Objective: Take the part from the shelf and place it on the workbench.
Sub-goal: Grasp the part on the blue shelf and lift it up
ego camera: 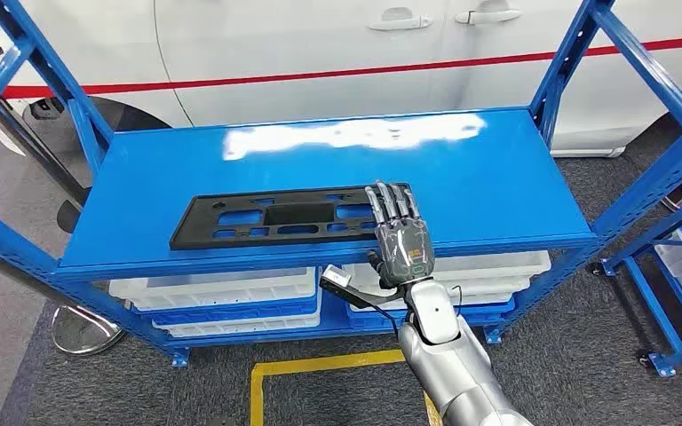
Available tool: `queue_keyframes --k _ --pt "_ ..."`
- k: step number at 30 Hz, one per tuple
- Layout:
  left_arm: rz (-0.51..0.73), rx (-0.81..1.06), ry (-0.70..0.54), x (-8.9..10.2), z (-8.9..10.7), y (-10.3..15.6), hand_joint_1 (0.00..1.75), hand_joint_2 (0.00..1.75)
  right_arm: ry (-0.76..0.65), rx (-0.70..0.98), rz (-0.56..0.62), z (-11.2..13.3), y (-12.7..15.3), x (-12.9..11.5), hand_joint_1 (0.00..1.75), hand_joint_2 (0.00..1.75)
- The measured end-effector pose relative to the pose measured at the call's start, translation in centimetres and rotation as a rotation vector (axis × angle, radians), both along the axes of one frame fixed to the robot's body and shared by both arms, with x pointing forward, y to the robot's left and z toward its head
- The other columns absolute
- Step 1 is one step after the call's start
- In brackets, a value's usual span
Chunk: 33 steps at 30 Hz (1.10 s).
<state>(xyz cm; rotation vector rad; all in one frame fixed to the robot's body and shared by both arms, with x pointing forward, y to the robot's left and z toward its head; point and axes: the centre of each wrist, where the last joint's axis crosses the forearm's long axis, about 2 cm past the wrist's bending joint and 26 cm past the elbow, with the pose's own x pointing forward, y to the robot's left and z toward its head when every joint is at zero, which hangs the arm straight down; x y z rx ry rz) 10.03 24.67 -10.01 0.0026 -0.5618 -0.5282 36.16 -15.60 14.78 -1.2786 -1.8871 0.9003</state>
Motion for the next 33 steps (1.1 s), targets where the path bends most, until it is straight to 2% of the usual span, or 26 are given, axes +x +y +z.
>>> queue_keyframes --k 11,12,15,16,33 --pt "0.013 -0.011 -0.006 -0.2 0.0 -0.1 0.00 0.00 -0.006 -0.001 -0.008 0.1 0.0 0.0 0.00 1.75" --pt "0.015 -0.018 -0.014 -0.2 0.0 -0.1 0.00 0.00 -0.008 -0.001 -0.009 0.2 -0.1 0.0 0.16 1.75" --pt "0.018 -0.036 -0.040 -0.1 0.0 -0.1 0.00 0.00 -0.001 0.001 -0.012 -0.1 -0.3 -0.1 1.45 1.75" --pt "0.017 -0.039 -0.047 -0.1 0.0 -0.1 0.00 0.00 0.003 0.004 -0.011 -0.2 -0.5 -0.2 1.73 1.75" --pt "0.031 -0.046 -0.098 0.7 0.2 -0.2 0.00 0.00 -0.025 0.036 0.020 0.9 -0.8 0.7 1.75 1.75"
